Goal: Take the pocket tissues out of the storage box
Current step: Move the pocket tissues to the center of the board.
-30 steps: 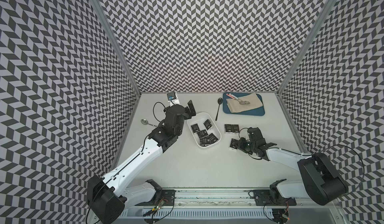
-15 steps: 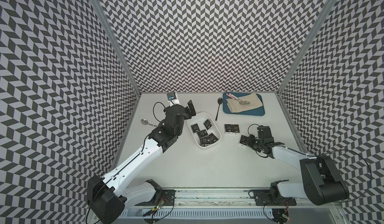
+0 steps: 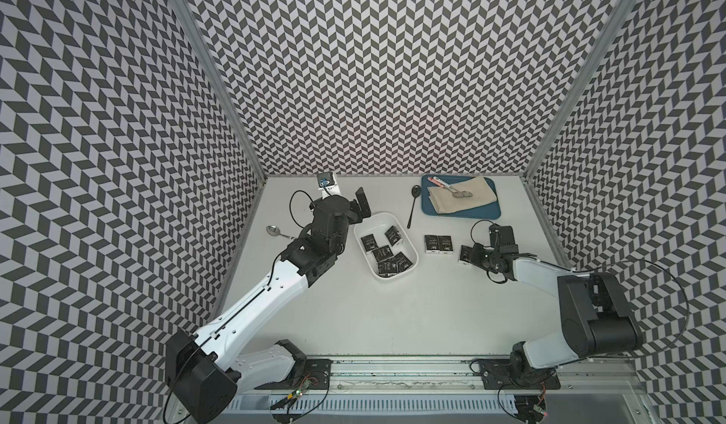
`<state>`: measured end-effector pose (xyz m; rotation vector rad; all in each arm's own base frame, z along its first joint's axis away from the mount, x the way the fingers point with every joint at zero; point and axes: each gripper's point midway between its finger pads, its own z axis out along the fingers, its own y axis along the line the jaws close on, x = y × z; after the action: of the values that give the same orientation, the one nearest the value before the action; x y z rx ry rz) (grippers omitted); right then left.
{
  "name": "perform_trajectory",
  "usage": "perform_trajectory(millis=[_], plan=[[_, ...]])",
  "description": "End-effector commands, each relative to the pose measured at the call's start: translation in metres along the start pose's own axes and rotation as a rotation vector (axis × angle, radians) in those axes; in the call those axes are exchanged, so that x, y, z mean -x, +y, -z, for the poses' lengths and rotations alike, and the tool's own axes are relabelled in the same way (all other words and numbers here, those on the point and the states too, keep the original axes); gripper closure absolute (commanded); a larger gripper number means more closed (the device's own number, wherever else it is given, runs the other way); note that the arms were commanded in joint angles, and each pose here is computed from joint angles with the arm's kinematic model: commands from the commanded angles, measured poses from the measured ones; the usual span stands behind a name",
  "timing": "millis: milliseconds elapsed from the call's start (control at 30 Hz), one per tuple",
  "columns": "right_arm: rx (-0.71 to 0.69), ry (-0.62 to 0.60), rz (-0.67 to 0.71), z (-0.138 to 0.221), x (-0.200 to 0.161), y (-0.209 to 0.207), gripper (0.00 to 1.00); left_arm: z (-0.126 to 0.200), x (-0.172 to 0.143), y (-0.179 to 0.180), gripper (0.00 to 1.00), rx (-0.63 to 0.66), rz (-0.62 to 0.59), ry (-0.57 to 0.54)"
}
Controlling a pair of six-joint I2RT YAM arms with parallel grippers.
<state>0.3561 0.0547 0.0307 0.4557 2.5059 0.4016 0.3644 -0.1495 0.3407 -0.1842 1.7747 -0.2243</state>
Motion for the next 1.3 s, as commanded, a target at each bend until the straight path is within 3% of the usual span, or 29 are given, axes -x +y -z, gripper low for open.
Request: perform_trajectory(millis=[0,267,633,900,1267], plan=[[-0.022,0.048,0.079,-0.012,-0.001,-0.003,0.74,0.003,0.013,-0.004,0.01,0.001,-0.020,-0.015],[-0.073,0.092,0.215,-0.028,0.019,0.001,0.72,0.004,0.020,-0.007,0.01,0.005,-0.024,-0.021],[-0.131,0.158,0.399,-0.046,0.014,0.010,0.69,-0.002,0.019,-0.015,0.01,0.017,-0.060,-0.013],[-0.249,0.170,0.436,-0.044,0.012,-0.009,0.68,-0.002,0.021,-0.017,0.01,0.018,-0.074,-0.016],[-0.229,0.158,0.457,-0.029,0.008,-0.004,0.69,0.000,0.026,-0.027,0.01,-0.004,-0.091,-0.017]])
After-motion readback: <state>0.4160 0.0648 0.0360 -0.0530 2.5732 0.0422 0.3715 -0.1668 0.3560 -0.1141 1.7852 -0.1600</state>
